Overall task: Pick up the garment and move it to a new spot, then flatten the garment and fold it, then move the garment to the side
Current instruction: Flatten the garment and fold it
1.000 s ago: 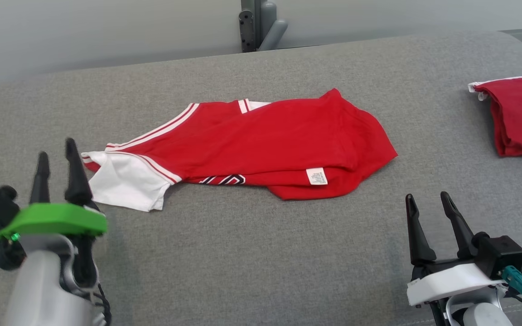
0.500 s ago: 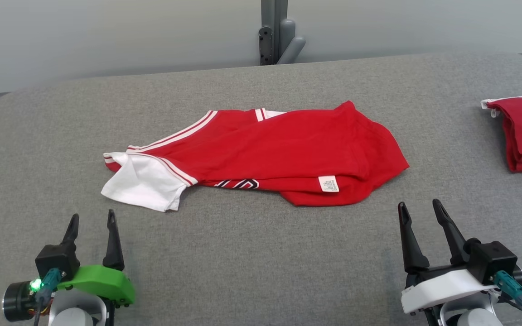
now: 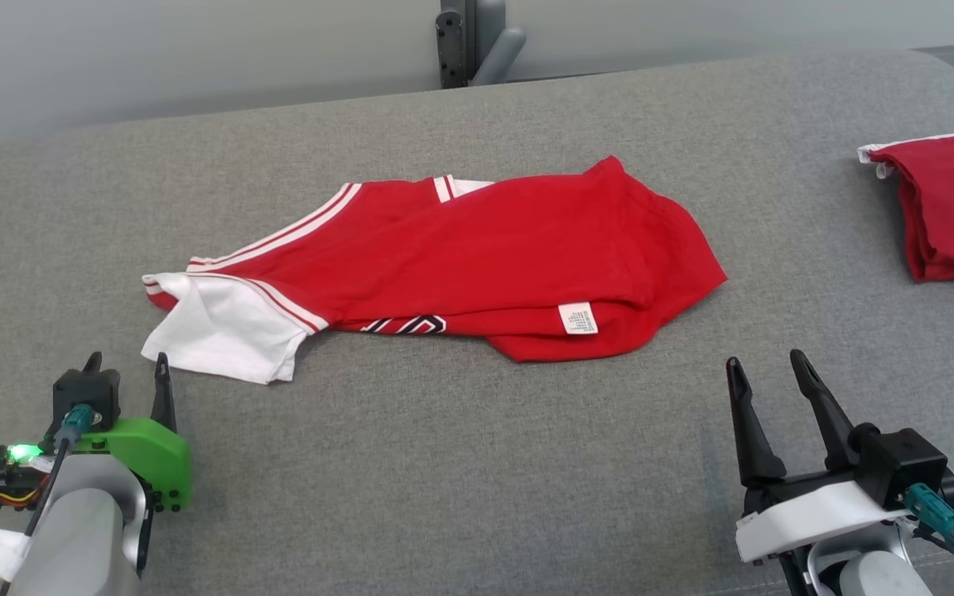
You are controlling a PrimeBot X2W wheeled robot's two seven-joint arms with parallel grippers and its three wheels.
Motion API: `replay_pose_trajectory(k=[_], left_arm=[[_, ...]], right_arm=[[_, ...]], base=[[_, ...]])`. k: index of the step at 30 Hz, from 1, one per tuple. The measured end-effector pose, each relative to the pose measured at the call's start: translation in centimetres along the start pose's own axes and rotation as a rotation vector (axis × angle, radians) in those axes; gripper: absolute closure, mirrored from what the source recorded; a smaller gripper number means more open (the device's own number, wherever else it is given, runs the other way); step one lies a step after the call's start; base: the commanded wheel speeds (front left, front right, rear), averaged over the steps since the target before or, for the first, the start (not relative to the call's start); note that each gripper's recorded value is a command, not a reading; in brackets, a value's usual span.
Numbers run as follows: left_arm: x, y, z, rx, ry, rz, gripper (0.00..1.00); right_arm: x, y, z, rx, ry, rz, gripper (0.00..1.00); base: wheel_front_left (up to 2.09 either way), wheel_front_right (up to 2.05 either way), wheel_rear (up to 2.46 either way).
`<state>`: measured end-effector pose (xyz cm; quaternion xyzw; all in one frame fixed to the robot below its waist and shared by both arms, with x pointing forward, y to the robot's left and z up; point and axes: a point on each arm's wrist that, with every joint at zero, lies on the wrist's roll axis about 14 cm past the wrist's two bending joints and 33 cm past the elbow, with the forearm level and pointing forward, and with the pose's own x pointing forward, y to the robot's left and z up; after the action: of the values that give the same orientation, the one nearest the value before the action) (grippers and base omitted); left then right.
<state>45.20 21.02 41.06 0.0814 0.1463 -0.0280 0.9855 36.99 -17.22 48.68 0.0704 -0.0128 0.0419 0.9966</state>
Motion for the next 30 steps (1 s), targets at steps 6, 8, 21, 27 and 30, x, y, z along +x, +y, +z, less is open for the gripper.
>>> replay_pose_trajectory(k=[6,8,21,27,30], left_arm=[[1.8,0.0,-1.0,0.043,0.059,-0.020,0.00],[2.2,-0.3,-1.5,0.045,0.079,-0.033,0.00],[2.8,-1.1,-2.4,0.046,0.126,-0.082,1.00],[2.8,-0.9,-0.9,-0.030,0.064,-0.062,1.00],[2.0,-0.8,-0.9,-0.104,0.040,-0.042,1.00]], right_arm=[[0.4,-0.6,-0.7,-0.003,0.021,-0.016,0.00],[0.5,-0.7,-0.9,-0.003,0.025,-0.020,0.00],[0.6,-1.1,-0.9,0.000,0.024,-0.036,0.00],[1.0,-0.6,-0.3,0.002,0.006,-0.020,0.00],[1.6,-0.3,-0.2,0.003,0.001,-0.011,0.00]], base=[[0.00,0.00,0.00],[0.00,0.00,0.00],[0.00,0.00,0.00],[0.00,0.00,0.00],[0.00,0.00,0.00]])
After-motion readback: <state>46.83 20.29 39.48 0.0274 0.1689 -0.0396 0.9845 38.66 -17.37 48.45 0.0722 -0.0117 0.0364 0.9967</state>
